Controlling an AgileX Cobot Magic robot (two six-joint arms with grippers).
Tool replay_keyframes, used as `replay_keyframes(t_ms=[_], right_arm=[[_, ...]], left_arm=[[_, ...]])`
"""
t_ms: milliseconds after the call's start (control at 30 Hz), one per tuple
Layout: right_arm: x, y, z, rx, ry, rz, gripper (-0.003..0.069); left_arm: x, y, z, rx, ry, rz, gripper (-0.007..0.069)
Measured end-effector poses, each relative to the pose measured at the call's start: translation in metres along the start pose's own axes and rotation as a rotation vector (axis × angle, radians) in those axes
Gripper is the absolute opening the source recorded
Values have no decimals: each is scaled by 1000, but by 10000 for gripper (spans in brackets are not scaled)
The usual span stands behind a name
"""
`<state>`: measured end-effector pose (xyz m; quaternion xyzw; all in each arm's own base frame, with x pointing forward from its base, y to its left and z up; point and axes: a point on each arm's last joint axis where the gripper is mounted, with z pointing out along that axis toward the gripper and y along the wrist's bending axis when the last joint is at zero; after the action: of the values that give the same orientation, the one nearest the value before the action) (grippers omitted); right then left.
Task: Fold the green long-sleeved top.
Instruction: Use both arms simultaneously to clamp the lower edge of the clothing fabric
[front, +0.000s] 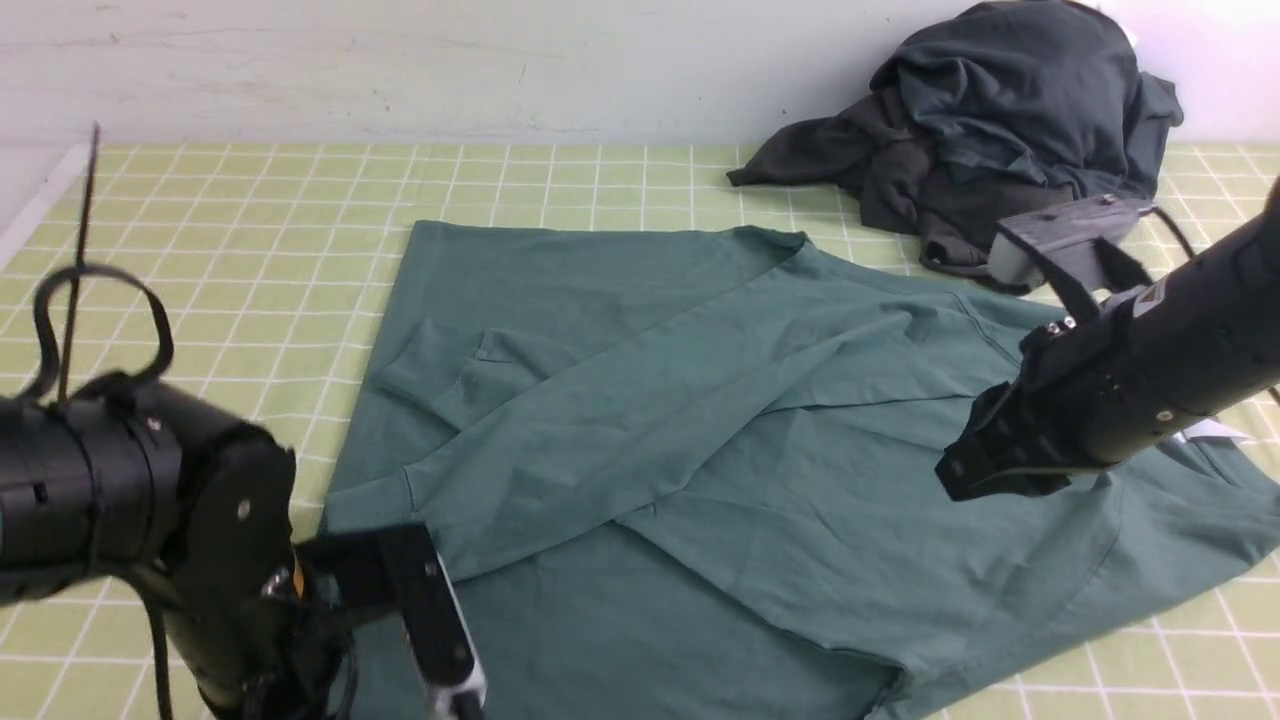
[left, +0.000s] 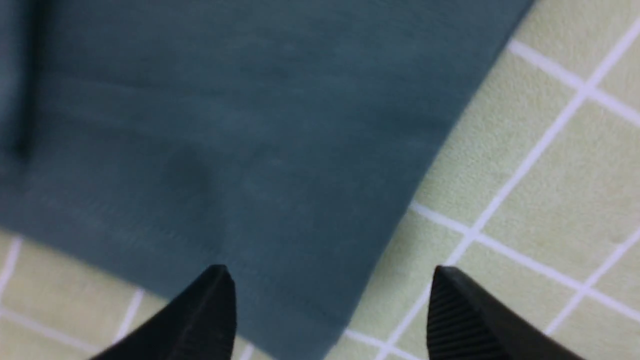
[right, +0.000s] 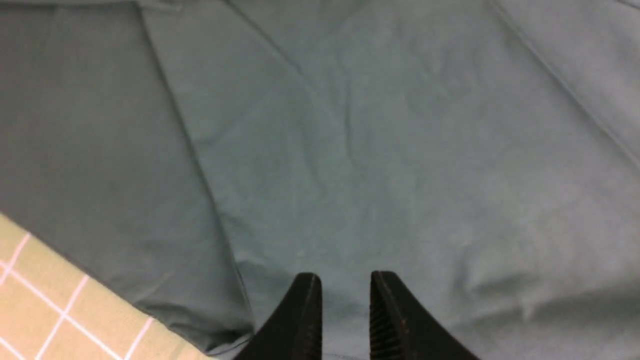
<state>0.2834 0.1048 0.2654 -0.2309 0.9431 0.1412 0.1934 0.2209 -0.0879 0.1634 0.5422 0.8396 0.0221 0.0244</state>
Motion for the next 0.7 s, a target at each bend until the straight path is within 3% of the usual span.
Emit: replay_keyframes(t_ms=[200,300,367,433,600,700], right_arm=[[-1,2,0,-1,-9,-5,136],[-2,1,0,3,-20,-19,137],[-2,2,-1,4,-26,-32,136],[-2,4,-11,10,-58,-63,132],[-1,12,-43,42,-177,-145,92],[-1,18,-68,106,-284,-355,29]], left_arm=[[-2,1,12,-3,-9,32,358],[-4,2,12,-13,-19,31,203],[-5,3,12,-25,-24,20,145],[-7,6,4,-62,-57,-52,41],[-6,6,-17,-111,-125,-201,6],[-3,5,-32,-148,-174,-303,6]])
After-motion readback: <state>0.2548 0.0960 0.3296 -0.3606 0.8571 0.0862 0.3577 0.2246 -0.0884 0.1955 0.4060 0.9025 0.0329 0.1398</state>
